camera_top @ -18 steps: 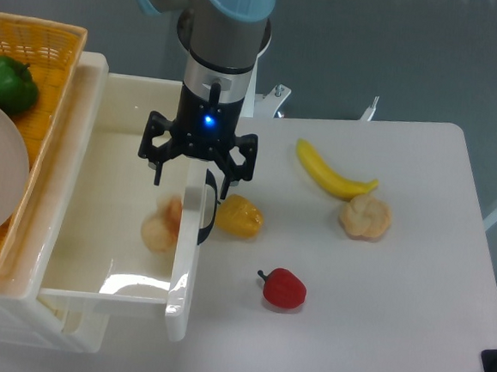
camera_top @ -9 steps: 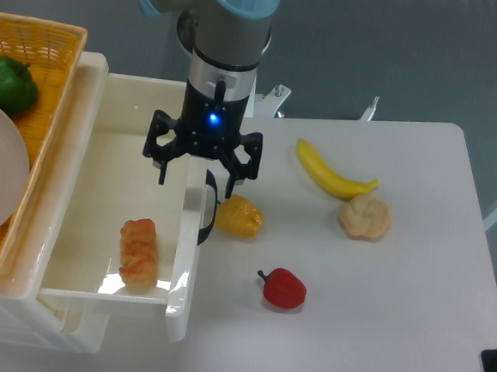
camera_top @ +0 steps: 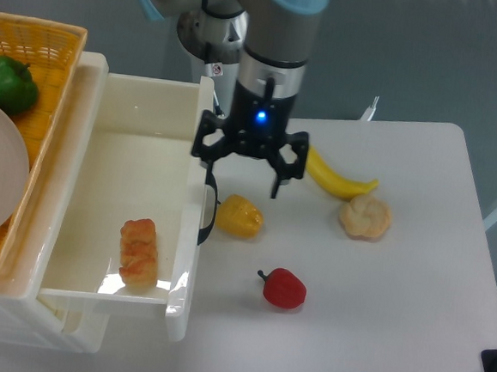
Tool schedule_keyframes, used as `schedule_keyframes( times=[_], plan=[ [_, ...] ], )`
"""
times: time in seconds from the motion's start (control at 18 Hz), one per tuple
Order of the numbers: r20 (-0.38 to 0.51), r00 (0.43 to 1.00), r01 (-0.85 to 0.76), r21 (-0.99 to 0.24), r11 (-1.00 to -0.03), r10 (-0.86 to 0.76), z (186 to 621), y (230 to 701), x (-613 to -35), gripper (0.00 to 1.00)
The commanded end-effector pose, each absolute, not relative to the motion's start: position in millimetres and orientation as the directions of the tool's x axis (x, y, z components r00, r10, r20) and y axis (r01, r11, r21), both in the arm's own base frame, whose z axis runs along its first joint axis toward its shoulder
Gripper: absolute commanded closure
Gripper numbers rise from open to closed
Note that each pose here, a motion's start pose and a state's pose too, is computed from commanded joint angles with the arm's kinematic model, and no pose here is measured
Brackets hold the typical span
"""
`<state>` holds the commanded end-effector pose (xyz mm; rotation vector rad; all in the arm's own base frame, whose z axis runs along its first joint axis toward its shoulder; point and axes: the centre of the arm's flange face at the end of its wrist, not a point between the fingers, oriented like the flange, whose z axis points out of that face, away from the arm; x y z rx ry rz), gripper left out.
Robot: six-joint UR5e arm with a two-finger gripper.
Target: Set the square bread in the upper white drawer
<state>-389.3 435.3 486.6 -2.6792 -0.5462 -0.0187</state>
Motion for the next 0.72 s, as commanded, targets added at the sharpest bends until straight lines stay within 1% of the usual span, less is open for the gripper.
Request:
schedule_keyframes(
  times=[0.06, 0.17, 0.28, 0.33, 0.44, 0.61, 0.72],
  plan=[
    [0.072, 0.929, 0.363, -0.379, -0.851, 0.364, 484, 425, -400, 0.0],
    [-0.009, 0.947, 0.3, -0.341, -0.891, 0.322, 479, 410, -416, 0.0],
    [-0.099, 0.962, 0.223, -0.257, -0.94, 0.255, 468, 403, -433, 0.0],
    [-0.13, 0.966, 0.192, -0.224, -0.956, 0.225, 465, 401, -437, 0.0],
    [-0.158, 0.968, 0.162, -0.191, -0.968, 0.193, 463, 395, -442, 0.0],
    [-0.158, 0.971, 0.156, -0.152, -0.976, 0.18, 447, 387, -458, 0.0],
    [-0.178, 0.971, 0.144, -0.1, -0.985, 0.16, 438, 385, -464, 0.0]
  ],
)
